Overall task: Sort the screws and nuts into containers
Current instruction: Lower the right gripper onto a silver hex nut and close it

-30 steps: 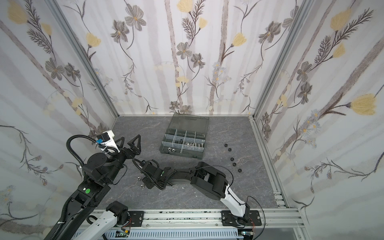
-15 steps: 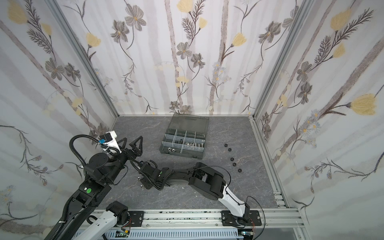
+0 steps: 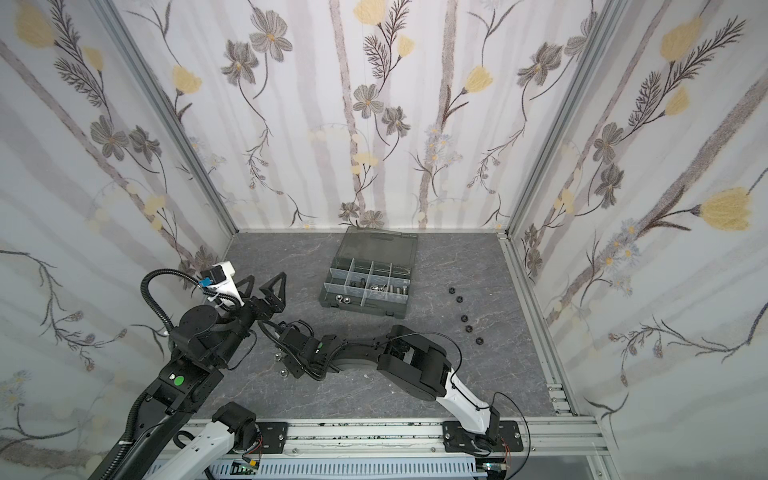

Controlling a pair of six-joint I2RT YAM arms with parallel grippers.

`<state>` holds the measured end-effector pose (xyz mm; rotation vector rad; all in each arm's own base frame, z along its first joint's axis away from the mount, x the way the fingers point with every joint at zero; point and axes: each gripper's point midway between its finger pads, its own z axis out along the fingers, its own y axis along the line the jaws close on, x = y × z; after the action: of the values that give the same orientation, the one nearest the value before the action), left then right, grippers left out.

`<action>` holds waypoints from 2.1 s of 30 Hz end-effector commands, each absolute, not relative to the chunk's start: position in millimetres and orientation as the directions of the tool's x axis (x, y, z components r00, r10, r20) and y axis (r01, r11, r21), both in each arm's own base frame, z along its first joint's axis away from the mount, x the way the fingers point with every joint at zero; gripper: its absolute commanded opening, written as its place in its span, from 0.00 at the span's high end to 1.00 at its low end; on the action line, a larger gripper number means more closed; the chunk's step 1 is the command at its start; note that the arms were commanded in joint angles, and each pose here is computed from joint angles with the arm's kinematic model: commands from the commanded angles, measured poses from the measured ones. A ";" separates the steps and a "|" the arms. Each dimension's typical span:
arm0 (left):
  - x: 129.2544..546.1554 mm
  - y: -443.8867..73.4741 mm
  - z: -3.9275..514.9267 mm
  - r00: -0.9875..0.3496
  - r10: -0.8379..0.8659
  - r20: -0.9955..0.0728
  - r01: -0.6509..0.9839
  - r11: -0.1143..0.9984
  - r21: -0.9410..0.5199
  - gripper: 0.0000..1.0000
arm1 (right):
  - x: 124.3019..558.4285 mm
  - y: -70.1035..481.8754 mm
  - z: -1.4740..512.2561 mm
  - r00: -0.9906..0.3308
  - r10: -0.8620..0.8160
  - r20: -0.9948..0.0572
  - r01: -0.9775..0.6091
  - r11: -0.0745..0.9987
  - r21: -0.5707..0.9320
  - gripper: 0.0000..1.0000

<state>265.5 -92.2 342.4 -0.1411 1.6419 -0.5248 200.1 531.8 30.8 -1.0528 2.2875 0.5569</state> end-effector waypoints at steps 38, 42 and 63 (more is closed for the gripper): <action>267.4 -88.4 345.5 -0.120 -0.389 -0.914 0.198 0.892 -0.405 0.00 | 197.2 528.2 20.9 -0.562 -0.539 -0.628 -0.772 0.614 0.164 0.58; 267.4 -88.3 345.8 -0.119 -0.389 -0.913 0.198 0.892 -0.406 0.00 | 199.3 528.1 18.8 -0.560 -0.540 -0.628 -0.770 0.619 0.155 0.64; 268.0 -86.4 344.7 -0.116 -0.387 -0.915 0.187 0.896 -0.403 0.00 | 220.0 514.6 51.1 -0.565 -0.466 -0.681 -0.733 0.662 0.155 0.82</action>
<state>266.9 -89.0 337.8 -0.1439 1.6485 -0.4940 213.6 515.1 36.4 -0.9742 2.2874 0.5464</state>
